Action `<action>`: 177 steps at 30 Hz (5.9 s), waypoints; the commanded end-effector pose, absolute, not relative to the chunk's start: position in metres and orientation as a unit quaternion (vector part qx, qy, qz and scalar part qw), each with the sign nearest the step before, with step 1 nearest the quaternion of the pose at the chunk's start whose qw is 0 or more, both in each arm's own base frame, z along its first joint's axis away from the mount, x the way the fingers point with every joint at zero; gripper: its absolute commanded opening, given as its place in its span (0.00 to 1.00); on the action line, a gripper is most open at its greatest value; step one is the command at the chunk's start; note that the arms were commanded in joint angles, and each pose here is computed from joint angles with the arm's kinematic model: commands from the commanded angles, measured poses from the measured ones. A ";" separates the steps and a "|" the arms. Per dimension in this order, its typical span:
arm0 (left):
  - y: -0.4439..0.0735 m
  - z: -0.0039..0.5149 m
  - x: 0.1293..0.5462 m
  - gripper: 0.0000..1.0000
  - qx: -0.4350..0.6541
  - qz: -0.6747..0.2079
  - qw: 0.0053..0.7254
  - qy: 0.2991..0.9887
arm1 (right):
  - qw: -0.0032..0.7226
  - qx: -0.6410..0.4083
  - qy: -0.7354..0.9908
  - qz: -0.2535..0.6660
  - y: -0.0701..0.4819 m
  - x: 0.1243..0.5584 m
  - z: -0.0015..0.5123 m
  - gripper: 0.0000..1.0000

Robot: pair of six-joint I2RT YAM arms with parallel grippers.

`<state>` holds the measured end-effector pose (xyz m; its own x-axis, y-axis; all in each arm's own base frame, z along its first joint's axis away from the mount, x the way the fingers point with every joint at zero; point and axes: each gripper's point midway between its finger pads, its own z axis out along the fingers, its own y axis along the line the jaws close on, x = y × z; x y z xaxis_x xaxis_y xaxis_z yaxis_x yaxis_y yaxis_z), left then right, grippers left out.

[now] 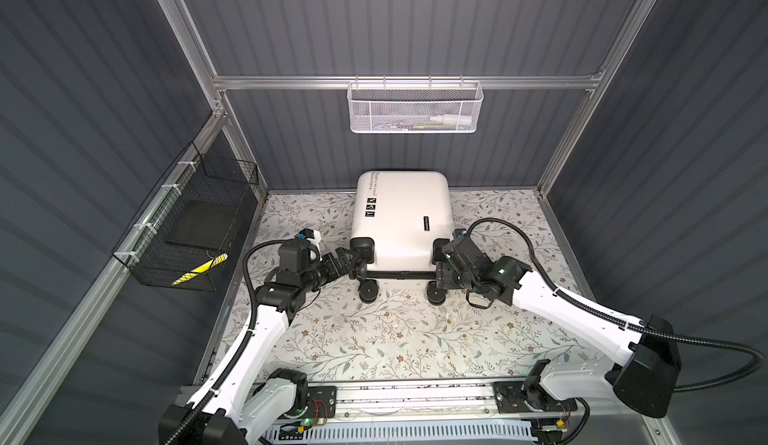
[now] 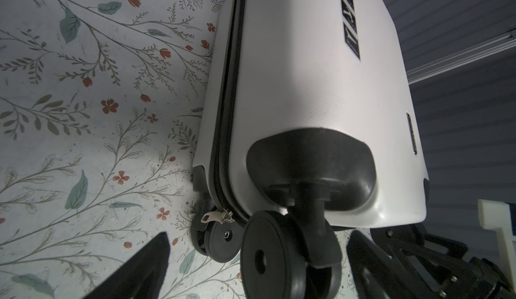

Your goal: Pack the luggage

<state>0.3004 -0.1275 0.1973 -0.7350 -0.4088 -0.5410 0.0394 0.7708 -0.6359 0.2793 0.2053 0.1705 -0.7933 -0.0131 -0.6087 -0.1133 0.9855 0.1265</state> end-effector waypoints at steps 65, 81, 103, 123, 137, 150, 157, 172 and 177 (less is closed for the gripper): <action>-0.155 0.230 0.329 1.00 -0.063 -0.372 0.355 0.855 | 0.385 -0.002 0.916 0.114 0.170 0.279 0.223 0.16; -0.138 0.202 0.281 1.00 -0.094 -0.363 0.340 0.862 | 0.361 0.010 0.927 0.106 0.167 0.274 0.181 0.15; -0.120 0.165 0.232 1.00 -0.150 -0.354 0.318 0.867 | 0.368 -0.005 0.919 0.139 0.166 0.266 0.171 0.65; -0.131 0.111 0.215 1.00 -0.160 -0.327 0.280 0.888 | 0.370 -0.018 0.920 0.131 0.165 0.271 0.163 0.60; -0.134 0.098 0.213 1.00 -0.138 -0.338 0.294 0.883 | 0.370 -0.033 0.919 0.134 0.167 0.273 0.170 0.28; -0.141 0.098 0.218 0.90 -0.093 -0.338 0.314 0.882 | 0.395 -0.043 0.904 0.157 0.168 0.269 0.215 0.09; -0.145 0.101 0.224 0.73 -0.060 -0.336 0.339 0.876 | 0.396 -0.043 0.903 0.158 0.168 0.268 0.220 0.07; -0.178 0.102 0.229 0.51 0.039 -0.328 0.371 0.868 | 0.382 -0.035 0.910 0.158 0.169 0.267 0.216 0.06; -0.190 0.100 0.230 0.46 0.065 -0.317 0.379 0.867 | 0.377 -0.026 0.912 0.158 0.167 0.265 0.211 0.06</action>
